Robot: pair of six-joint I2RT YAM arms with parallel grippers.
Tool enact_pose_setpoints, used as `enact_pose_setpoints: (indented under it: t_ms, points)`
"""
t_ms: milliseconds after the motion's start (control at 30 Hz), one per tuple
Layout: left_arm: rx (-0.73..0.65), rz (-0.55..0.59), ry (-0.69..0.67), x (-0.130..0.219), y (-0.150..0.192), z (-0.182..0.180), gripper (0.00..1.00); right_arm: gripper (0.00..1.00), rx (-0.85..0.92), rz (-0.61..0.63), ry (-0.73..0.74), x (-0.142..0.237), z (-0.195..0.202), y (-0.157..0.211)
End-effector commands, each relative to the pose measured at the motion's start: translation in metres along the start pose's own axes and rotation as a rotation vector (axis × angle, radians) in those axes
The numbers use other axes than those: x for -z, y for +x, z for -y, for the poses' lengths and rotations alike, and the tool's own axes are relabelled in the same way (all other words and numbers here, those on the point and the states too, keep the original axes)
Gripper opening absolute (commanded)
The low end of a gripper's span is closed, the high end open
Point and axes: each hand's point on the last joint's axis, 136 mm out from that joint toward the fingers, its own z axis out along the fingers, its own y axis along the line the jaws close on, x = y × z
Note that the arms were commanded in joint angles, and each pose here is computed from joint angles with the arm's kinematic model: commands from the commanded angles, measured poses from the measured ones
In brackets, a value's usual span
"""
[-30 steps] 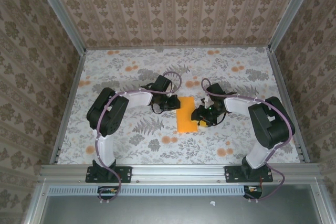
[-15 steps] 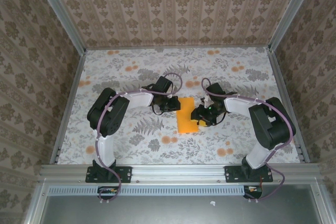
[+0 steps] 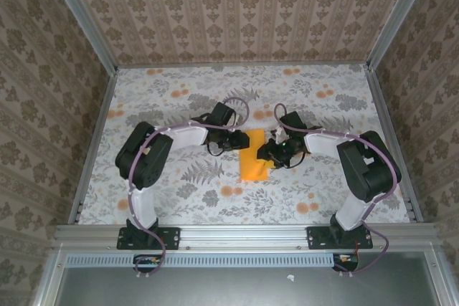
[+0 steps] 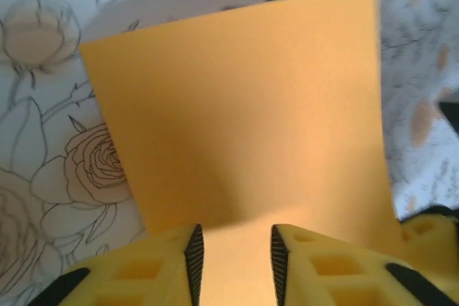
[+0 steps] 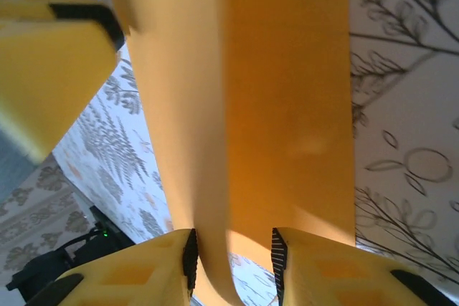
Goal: Fold a paper plane with a square sheet of paper (fold left side to right side)
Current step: Fold the triangle a second time at the center of the table.
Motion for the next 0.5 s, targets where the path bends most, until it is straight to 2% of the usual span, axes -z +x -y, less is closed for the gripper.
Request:
enact_pose_setpoints:
  t_ms: [0, 200, 467]
  points:
    - [-0.114, 0.133, 0.016, 0.048, -0.020, 0.023, 0.39, 0.32, -0.019, 0.002, -0.060, -0.003, -0.014, -0.007]
    - [-0.179, 0.190, -0.021, 0.079, 0.007, 0.018, 0.45, 0.34, 0.010, 0.040, -0.070, 0.000, -0.023, -0.019]
    - [-0.363, 0.184, -0.052, 0.091, 0.064, 0.034, 0.52, 0.39, 0.089, 0.061, -0.075, 0.004, -0.032, -0.033]
